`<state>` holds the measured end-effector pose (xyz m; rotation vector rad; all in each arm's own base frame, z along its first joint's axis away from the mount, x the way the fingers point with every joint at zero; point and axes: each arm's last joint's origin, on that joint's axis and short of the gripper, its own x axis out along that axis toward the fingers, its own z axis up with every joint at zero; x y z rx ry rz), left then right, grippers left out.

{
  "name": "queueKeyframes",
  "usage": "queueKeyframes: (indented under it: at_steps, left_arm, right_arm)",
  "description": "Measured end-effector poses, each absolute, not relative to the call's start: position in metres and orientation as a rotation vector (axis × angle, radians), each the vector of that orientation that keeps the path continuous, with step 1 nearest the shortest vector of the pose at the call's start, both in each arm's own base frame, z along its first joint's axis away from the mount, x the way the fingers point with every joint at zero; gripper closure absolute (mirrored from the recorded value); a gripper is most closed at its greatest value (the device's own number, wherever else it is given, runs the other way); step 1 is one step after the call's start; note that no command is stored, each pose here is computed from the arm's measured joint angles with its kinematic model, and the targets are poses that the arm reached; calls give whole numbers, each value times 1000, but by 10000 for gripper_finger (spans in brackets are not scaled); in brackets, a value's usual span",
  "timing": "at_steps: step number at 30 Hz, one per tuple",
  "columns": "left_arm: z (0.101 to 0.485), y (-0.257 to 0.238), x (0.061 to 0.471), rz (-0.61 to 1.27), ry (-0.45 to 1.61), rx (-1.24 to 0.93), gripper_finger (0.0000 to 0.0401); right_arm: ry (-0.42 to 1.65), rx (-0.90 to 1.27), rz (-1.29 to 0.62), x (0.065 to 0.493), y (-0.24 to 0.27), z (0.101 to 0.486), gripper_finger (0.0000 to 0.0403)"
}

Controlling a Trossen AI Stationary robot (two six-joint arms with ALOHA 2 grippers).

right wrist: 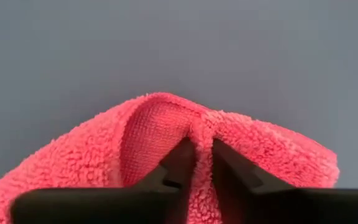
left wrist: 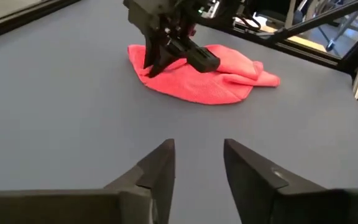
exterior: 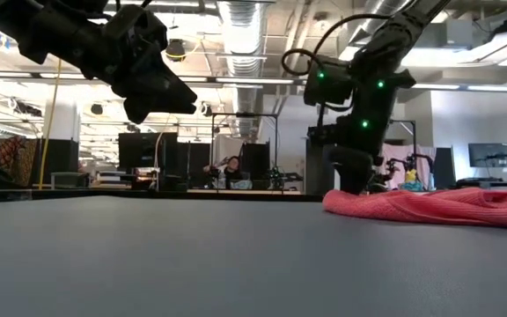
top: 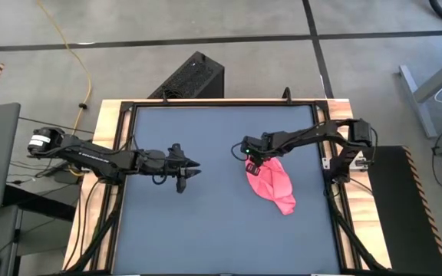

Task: Roll towel
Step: Fold the pink towel

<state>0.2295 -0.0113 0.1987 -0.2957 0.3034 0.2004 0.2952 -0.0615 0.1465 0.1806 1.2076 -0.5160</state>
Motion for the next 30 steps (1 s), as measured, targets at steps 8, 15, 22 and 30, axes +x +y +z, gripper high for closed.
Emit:
queueKeyframes:
  at_steps: [8,15,22,30]
  left_arm:
    - [199,-11,230,200,296,-309,261]
    - [215,-12,234,169,130,-315,264]
    - [222,-12,234,153,60,-285,265]
    - [216,-11,234,177,122,-297,265]
  right_arm:
    - [904,274,-339,292,-56,221,389]
    - [456,376,-82,285,-43,301,390]
    - [701,433,-394,268,-42,286,390]
    - [826,445,-379,288,-38,255,332]
